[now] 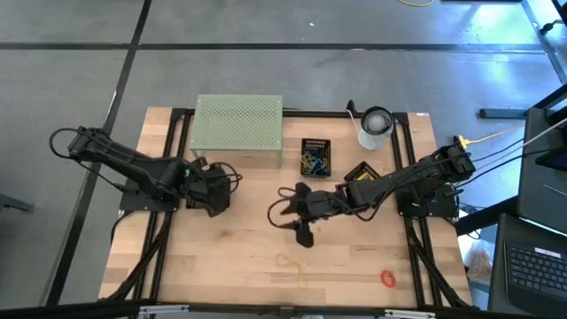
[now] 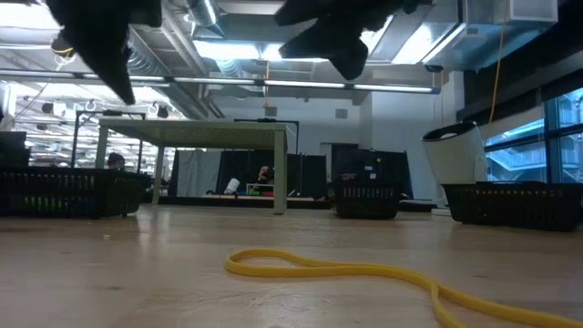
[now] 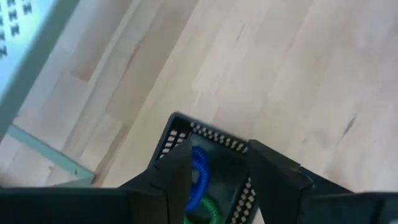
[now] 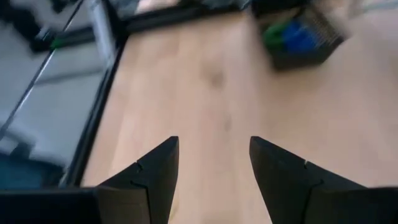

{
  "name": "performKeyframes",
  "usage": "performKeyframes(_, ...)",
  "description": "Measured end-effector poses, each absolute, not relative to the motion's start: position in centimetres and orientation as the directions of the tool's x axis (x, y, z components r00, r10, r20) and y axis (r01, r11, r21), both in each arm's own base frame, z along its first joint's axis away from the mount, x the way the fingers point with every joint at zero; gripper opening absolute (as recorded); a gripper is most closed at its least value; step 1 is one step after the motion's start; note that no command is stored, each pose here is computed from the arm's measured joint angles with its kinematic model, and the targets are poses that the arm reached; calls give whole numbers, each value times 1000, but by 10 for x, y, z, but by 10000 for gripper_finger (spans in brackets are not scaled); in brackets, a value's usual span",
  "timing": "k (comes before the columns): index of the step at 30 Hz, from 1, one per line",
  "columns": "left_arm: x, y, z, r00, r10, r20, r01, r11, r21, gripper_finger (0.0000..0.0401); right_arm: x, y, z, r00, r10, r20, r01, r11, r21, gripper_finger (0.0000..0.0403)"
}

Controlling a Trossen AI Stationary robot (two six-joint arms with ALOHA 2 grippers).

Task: Pick & Place Office Desk Supplies
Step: Put the yellow rubber band into the top black bin

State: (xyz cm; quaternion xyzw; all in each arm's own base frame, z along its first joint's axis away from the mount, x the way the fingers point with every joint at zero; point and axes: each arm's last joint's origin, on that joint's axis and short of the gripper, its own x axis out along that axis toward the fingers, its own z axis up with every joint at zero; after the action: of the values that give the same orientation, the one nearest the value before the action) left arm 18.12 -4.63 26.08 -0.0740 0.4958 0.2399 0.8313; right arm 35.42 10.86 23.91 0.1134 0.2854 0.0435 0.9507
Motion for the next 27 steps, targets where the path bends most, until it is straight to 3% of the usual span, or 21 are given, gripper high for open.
performKeyframes(4, 186, -48, 271, 441, 310, -842, -481, 874, 69, 145, 345, 114, 229, 728, 247, -639, -86, 958, 273, 198)
performKeyframes(9, 192, -50, 274, 500, 290, -816, -470, 882, 26, 144, 340, 126, 211, 647, 240, -724, -88, 966, 242, 198)
performKeyframes(18, 199, -52, 278, 567, 271, -778, -467, 884, -32, 143, 351, 152, 161, 592, 256, -764, -141, 966, 215, 198)
performKeyframes(27, 202, -56, 280, 604, 260, -754, -457, 887, -60, 144, 365, 174, 113, 608, 325, -724, -228, 945, 233, 198)
